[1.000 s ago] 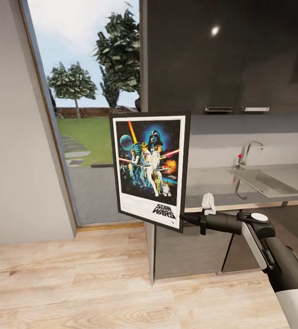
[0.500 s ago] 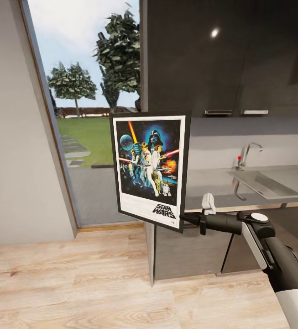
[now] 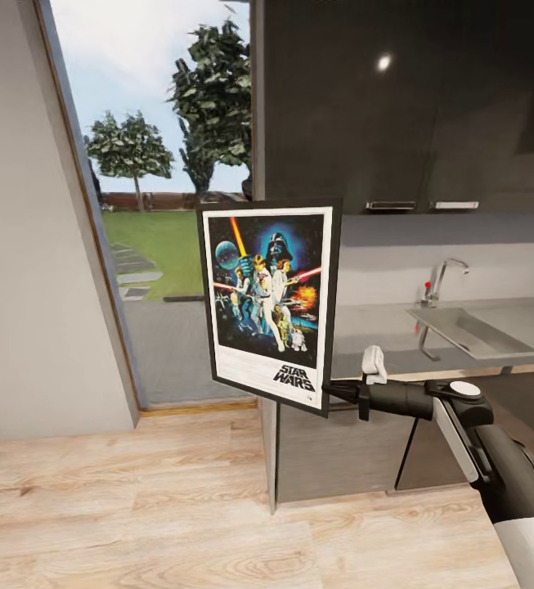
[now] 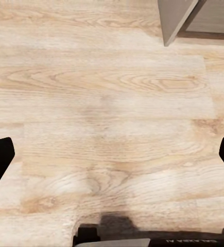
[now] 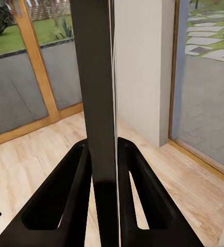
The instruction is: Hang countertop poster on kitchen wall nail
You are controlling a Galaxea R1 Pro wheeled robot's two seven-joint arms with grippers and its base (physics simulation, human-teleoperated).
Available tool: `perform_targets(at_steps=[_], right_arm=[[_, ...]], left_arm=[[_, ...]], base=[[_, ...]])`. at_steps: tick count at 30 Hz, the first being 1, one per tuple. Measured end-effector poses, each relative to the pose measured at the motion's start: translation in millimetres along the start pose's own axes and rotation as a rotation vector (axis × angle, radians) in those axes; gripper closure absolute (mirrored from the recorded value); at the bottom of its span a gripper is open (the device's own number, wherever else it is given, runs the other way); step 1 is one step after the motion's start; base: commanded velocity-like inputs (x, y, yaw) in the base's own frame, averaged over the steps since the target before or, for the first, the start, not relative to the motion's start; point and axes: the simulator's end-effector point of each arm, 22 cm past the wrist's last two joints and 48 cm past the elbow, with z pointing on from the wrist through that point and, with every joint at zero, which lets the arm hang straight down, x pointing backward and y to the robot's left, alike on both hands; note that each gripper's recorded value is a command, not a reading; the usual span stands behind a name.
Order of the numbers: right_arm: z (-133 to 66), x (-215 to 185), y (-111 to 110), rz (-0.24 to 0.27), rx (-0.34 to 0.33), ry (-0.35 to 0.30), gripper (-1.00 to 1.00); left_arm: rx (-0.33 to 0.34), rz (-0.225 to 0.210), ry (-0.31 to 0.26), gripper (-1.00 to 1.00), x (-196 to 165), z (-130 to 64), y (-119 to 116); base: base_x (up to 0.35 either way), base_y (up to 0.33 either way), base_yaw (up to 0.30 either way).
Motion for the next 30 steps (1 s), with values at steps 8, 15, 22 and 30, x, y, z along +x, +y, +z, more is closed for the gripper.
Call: perform_targets(at_steps=[8,15,22,30], right_arm=[[-2.2,-8,3,0.0,0.001,0.0,1.0],[-4.1,-14,5,0.0,0.001,0.0,1.0],[-6.0,-20,8,0.0,0.002,0.0,1.0],[-9.7,-27,9,0.001,0.007,-0.004,1.0]], left_arm=[[0.0,-0.001,0.0,-1.0,-3,-7.6,-1],[0.0,0.0,0.0,-1.0,-6,-14.1,-2],[0.0,0.0,0.001,-1.0,-8,-20.4,-3],[0.0,0.0,0.001,-1.0,-10,-27.4,-4]], base=[[0.0,0.0,0.0],[0.0,0.0,0.0],[0.0,0.0,0.0],[0.0,0.0,0.0]])
